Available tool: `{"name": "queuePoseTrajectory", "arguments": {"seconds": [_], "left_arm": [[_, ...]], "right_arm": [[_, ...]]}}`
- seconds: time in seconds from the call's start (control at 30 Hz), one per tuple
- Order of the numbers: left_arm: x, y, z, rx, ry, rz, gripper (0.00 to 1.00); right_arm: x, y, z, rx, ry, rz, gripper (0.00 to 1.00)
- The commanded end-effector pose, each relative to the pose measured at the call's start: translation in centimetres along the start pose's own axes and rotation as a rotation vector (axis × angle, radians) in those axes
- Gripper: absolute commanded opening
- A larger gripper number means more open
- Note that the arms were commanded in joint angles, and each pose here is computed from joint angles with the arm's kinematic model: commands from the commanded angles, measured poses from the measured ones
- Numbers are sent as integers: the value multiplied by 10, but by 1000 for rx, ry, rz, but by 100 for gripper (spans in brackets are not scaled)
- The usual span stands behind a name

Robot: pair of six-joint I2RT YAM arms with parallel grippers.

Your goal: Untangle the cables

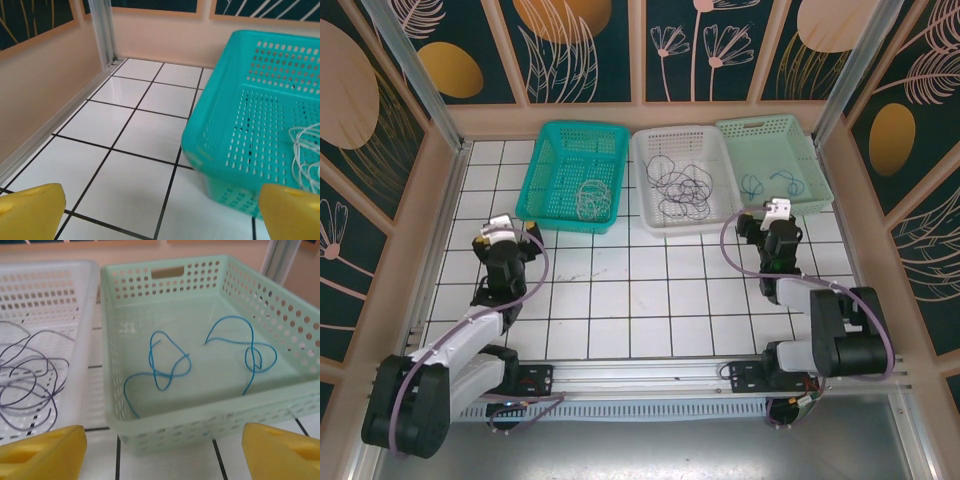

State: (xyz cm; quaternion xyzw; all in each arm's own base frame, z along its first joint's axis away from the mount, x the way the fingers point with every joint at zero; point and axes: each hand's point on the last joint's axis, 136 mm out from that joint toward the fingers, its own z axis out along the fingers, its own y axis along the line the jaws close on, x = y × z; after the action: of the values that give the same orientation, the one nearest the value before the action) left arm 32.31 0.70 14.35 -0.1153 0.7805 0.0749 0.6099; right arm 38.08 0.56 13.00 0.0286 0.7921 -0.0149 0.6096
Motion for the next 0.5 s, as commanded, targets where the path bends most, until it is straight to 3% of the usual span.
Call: {"name": "queuePoseTrajectory", "arguments": {"seconds": [0.0, 0.13, 0.4, 0.47], "left_arm": [[-30, 2, -4, 23, -190, 1, 99], [-21, 9, 2, 38, -192, -15, 99], [-29, -9, 23, 116, -247, 37, 99], [-20, -8, 32, 127, -215, 29, 99]], "right_arm": [[-6, -4, 3, -20, -86, 28, 80], [1, -10, 1, -40, -101, 64, 80], [9, -12, -1, -77, -113, 84, 82], [9, -12, -1, -78, -109, 87, 83]]}}
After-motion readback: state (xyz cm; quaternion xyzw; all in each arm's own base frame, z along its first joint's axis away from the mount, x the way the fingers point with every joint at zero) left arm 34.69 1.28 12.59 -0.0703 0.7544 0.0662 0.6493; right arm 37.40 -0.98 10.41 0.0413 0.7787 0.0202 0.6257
